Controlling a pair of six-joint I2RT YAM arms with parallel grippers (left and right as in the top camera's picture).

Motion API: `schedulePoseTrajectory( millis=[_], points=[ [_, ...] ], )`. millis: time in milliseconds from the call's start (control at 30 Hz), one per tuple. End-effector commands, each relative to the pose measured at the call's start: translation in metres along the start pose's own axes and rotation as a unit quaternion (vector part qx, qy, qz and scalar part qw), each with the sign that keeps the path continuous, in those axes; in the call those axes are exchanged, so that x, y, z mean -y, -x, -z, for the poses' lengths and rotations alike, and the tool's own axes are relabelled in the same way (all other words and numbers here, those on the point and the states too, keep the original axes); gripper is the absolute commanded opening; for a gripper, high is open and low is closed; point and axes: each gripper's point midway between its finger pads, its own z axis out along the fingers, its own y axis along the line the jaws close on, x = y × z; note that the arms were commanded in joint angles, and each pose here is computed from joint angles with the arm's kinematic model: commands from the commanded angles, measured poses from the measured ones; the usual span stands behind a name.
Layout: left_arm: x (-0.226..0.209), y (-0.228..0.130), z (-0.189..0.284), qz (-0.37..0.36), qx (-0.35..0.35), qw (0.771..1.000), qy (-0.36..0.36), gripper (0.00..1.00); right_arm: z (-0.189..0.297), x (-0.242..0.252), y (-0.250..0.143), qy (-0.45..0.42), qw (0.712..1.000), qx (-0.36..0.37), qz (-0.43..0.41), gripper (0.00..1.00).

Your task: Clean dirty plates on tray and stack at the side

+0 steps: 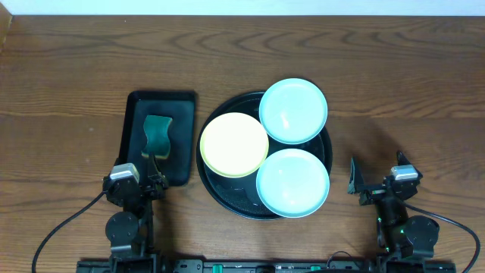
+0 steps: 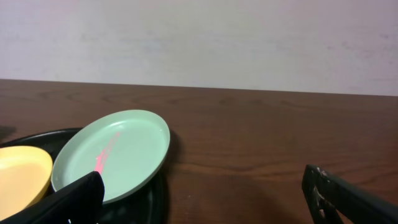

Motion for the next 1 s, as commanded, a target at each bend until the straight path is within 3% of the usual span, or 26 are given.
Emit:
schedulePoseTrajectory(
  millis=[0, 967],
  points=[
    [-0.0051, -0.016, -0.0003, -0.005, -0.026, 1.0, 0.011, 0.75, -0.0002, -0.0013, -0.0014, 0.002, 1.0, -0.001, -0.007, 0.99],
    [-0.0051, -0.0156, -0.0004, -0.005, -0.026, 1.0, 0.011, 0.75, -0.0002, 0.0004, -0.0013, -0.003, 1.0, 0.0, -0.001, 0.99]
  ],
)
